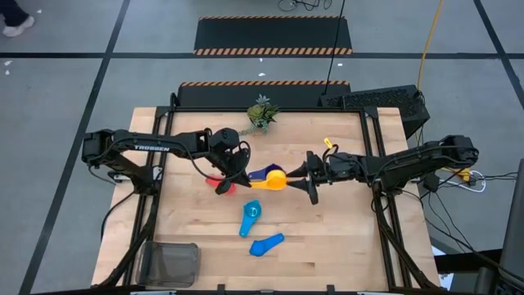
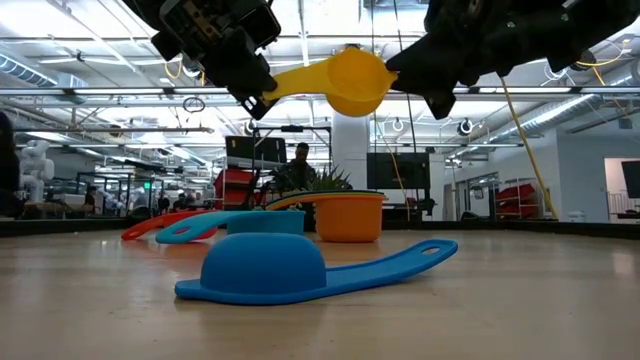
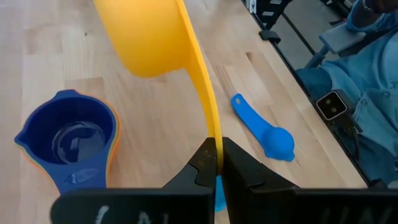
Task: Nest measuring cups in basket
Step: Stack the yellow measuring cup on top of the dark blue measuring cup
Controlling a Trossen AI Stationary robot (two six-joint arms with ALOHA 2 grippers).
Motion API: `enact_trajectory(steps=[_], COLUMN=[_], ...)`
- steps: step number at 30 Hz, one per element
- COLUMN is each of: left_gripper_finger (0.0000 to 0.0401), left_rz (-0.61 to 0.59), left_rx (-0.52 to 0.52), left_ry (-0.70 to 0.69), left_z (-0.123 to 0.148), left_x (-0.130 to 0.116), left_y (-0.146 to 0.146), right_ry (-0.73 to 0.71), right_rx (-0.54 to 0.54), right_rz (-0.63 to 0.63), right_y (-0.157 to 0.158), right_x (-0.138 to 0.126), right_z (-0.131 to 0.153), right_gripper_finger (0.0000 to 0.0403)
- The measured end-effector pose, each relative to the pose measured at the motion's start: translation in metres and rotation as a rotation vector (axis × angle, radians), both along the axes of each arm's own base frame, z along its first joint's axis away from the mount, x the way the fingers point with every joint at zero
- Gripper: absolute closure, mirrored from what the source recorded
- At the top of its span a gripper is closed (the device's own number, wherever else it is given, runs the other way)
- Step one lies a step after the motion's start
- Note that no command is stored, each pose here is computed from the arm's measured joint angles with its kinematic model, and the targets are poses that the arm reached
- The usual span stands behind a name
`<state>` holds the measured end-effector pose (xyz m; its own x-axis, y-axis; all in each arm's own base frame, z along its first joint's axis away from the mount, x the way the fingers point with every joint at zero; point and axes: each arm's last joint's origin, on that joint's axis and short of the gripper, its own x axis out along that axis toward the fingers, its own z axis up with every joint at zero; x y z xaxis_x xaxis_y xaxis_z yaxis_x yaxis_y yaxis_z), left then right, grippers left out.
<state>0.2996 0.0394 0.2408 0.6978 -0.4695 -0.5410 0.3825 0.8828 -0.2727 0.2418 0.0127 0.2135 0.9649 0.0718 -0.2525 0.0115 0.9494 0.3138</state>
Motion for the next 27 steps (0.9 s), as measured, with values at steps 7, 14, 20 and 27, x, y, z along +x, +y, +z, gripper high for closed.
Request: enact_trajectory(steps=[7,14,20,27], left_gripper_finger=[0.0393,0.0393,0.0393,0.0348], left_rz=[-0.001,-0.006,-0.003,0.048], left_rx=[0.002,0.01,0.013,0.043], left_ry=[-0.001,-0.006,-0.006,-0.036], left_z=[0.0,0.0,0.0,0.004], left_x=[0.0,0.0,0.0,0.0035], left_y=[0.0,0.0002,0.0004,0.0007], right_ry=[-0.001,-0.004,-0.011,-0.016], right_rx=[-0.021,-0.051,-0.08,-0.094], right_rz=[0.002,0.012,0.016,-0.039], right_y=[-0.0013,-0.0012,-0.0012,-0.0052], right_x=[0.0,-0.0001,0.0,0.0004], right_z=[0.0,0.0001,0.0006,0.0011], right_gripper_finger=[0.0368,0.0396,0.0402,0.0402])
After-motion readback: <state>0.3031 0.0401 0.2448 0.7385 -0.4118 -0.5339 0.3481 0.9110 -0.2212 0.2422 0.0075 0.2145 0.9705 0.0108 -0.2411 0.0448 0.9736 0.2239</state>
